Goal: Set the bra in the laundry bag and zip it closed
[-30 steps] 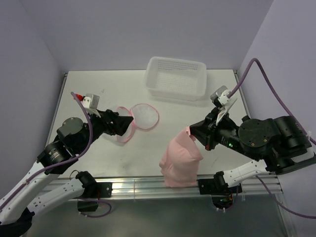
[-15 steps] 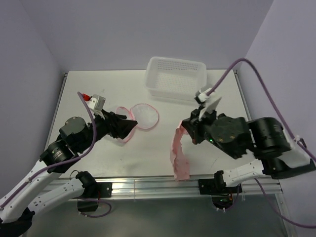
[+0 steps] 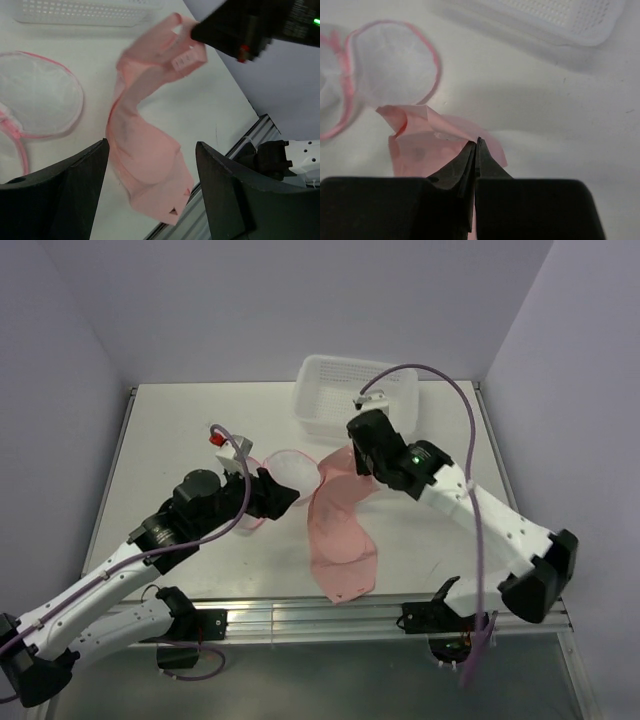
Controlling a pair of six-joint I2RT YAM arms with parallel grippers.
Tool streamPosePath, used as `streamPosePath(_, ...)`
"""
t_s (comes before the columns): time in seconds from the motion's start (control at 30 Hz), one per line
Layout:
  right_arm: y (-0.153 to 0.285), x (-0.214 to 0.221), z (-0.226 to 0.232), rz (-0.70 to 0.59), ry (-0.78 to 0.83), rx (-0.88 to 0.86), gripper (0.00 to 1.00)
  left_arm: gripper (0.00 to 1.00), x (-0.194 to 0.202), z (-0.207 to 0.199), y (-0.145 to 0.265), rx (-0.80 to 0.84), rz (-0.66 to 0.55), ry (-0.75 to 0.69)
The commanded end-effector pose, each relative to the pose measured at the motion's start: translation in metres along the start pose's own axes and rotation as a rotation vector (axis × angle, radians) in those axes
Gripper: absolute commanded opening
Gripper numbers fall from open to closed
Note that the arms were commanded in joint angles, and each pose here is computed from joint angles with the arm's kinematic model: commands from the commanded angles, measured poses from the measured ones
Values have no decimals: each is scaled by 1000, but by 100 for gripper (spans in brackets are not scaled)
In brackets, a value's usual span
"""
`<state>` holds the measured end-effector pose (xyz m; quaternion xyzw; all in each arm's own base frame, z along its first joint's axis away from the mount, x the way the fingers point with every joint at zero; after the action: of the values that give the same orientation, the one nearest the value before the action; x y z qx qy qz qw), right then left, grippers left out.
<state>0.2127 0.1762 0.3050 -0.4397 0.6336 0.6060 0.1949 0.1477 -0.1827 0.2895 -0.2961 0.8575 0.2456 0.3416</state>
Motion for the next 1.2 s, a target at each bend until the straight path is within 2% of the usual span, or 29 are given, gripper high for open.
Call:
streamPosePath(0.0, -61, -14, -11, -1, -32, 40, 0, 77, -8, -9, -13, 60, -41, 8)
streamPosePath(0.07, -81, -14, -23, 24, -29, 102, 0, 77, -4, -6, -18, 61, -30, 13)
streamPosePath(0.33, -142, -6, -31, 109, 10, 142, 0, 77, 26, 14, -41, 24, 46, 64)
streamPosePath(0.37, -145, -5, -32, 113, 10, 159, 4, 77, 30, 17, -43, 4, 60, 67)
streamPosePath(0.4, -146, -4, -32, 110, -3, 176, 30, 78, 32, 19, -43, -8, 64, 68)
streamPosePath(0.43, -145, -3, -33, 111, -9, 194, 49, 78, 35, 19, -43, -16, 72, 64)
streamPosePath(0.5, -135, -3, -38, 101, -39, 222, 77, 78, 43, 23, -42, -77, 82, 41)
streamPosePath(0.53, -130, -2, -40, 92, -49, 231, 79, 79, 46, 27, -42, -109, 84, 35)
streamPosePath(0.63, -98, 2, -47, 24, -124, 227, 80, 80, 62, 36, -40, -178, 114, 32)
streamPosePath(0.73, -69, 27, -36, -74, -226, 49, 72, 81, 83, 47, -35, -207, 153, 46)
streamPosePath(0.77, -65, 30, -32, -128, -265, 0, 67, 81, 87, 49, -32, -211, 157, 49)
streamPosePath(0.8, -62, 55, -23, -105, -287, -101, 53, 81, 96, 54, -30, -232, 169, 58)
streamPosePath(0.87, -64, 75, -12, -76, -298, -175, 45, 81, 103, 59, -26, -240, 179, 69)
streamPosePath(0.93, -68, 99, -3, -47, -297, -181, 29, 81, 113, 62, -23, -245, 206, 88)
streamPosePath(0.97, -65, 103, 6, -52, -284, -215, 26, 81, 115, 63, -22, -246, 215, 91)
streamPosePath(1.07, -64, 123, 17, -15, -311, -273, 27, 81, 125, 66, -16, -273, 250, 90)
streamPosePath(1.17, -70, 140, 20, 9, -329, -266, 38, 81, 132, 67, -10, -301, 281, 97)
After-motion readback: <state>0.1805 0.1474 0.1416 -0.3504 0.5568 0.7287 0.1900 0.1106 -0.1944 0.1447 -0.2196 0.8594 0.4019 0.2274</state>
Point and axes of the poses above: each gripper's point midway between its finger pads, its own y axis back along the fingers, its own z axis along the line the jaws close on, x = y × z, the point moved 9 cm from there along y, back along the fingers, and after that the axes turned 10 degrees about y, right-handed, at the moved point
